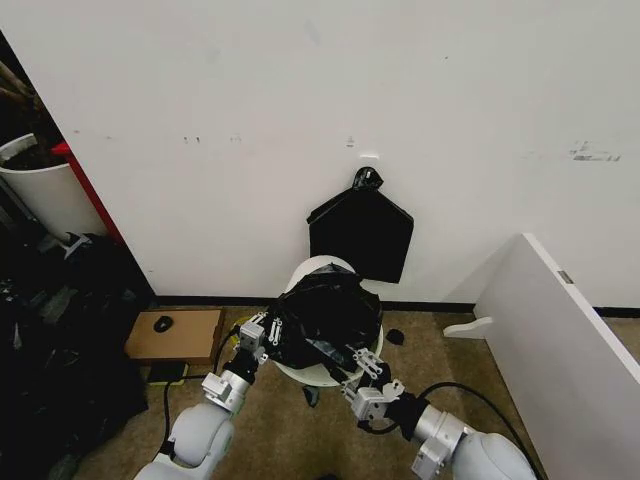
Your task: Place the garbage bag over the trash bin.
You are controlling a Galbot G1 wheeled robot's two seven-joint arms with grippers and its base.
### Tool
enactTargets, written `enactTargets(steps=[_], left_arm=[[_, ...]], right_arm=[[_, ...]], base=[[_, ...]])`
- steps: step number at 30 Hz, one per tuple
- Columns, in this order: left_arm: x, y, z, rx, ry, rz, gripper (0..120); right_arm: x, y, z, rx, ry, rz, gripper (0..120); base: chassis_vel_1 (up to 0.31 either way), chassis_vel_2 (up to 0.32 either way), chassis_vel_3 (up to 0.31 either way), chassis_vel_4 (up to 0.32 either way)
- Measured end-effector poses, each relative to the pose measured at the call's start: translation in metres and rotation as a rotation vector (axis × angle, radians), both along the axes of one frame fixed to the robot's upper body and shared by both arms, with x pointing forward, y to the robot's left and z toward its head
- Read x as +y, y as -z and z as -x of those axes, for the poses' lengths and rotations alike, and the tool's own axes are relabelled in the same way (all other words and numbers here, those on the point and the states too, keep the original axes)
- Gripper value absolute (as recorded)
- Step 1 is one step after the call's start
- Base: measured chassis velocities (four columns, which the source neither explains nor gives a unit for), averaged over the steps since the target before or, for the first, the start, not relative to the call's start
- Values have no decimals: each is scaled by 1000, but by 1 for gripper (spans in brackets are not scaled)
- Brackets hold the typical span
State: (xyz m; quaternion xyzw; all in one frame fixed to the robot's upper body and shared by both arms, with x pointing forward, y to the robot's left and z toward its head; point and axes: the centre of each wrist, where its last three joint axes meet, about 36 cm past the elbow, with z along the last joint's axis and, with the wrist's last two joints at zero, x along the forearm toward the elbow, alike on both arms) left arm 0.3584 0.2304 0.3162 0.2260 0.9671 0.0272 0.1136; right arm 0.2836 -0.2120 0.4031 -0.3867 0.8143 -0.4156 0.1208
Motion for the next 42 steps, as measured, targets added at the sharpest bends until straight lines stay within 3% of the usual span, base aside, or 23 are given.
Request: enactTargets(steps=[7,17,21,25,28,36,42], left_arm=[[0,0,0,0,0,-2,0],[4,-8,-3,15,-31,37,0],[4,-20,-4,118,-82,148,0],[2,-30,-3,218,-110,217,0],[1,-44,-1,306,-95,272,0],[9,-70,9,462,-37,317,0],[7,-90,10,504,-39,356,0]], right_arm=[[0,1,-1,2,11,7,1],[-9,16,-1,-20,-66,-64,0],[-26,32,-6,-8,-255,-94,0],[-40,41,-13,14,-353,-68,0],[-51,47,-21,13,-369,-37,0],[-75,63,-44,-42,-364,36,0],[-92,73,-55,-43,-398,94,0]], base=[[0,0,0,0],[0,0,0,0],[0,0,0,0],[0,0,0,0],[0,0,0,0],[0,0,0,0],[0,0,0,0]])
